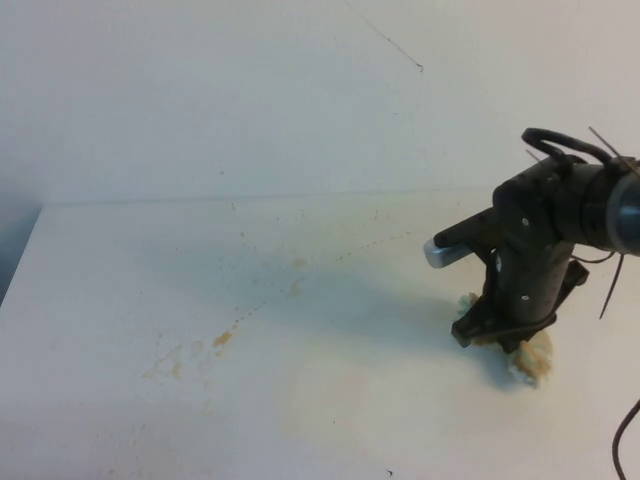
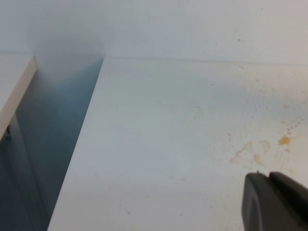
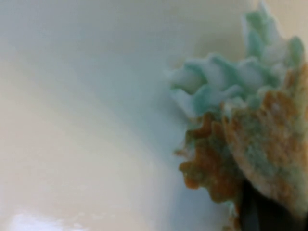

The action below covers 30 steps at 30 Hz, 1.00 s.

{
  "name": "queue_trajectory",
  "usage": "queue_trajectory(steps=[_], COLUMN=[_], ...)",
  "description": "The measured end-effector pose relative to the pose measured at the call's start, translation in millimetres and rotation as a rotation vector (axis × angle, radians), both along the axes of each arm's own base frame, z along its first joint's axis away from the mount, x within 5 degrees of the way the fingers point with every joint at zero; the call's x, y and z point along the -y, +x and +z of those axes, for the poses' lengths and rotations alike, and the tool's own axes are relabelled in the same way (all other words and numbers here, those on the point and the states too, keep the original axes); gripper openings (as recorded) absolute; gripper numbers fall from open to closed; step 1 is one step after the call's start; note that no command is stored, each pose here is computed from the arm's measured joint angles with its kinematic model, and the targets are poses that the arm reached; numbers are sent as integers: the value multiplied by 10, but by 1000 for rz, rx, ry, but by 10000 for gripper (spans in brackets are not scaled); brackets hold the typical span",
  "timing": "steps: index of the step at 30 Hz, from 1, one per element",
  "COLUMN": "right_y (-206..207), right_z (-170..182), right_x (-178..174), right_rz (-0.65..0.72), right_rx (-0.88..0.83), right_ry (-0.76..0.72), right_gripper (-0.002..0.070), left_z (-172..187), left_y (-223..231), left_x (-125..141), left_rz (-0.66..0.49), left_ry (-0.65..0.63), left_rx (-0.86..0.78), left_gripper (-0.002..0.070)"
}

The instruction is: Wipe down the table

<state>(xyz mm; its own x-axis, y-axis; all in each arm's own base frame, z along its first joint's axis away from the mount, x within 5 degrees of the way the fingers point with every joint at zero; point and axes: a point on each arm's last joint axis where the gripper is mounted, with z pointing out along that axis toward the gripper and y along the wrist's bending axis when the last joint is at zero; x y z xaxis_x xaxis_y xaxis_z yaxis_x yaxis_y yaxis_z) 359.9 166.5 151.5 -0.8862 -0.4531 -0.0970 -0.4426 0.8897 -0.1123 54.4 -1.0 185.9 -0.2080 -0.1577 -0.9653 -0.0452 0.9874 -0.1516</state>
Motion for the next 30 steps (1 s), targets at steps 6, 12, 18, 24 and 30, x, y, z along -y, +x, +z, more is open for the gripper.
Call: queue_trajectory(steps=[6, 12, 18, 24, 30], right_y=[154, 170, 150, 96, -150], right_z=[17, 11, 17, 254, 1167], right_x=[343, 439, 438, 452, 452], right_rz=[-64, -93, -102, -86, -75], right_rx=[13, -38, -64, -30, 177], right_ry=[15, 97, 117, 132, 303], right_gripper=[32, 123, 407, 459, 463], left_z=[0, 0, 0, 0, -2], left_y=[0, 0, 0, 0, 0], left_x=[0, 0, 0, 0, 0], left_rz=[0, 0, 0, 0, 0], left_ry=[0, 0, 0, 0, 0], left_rx=[0, 0, 0, 0, -2], left_gripper=[0, 0, 0, 0, 0])
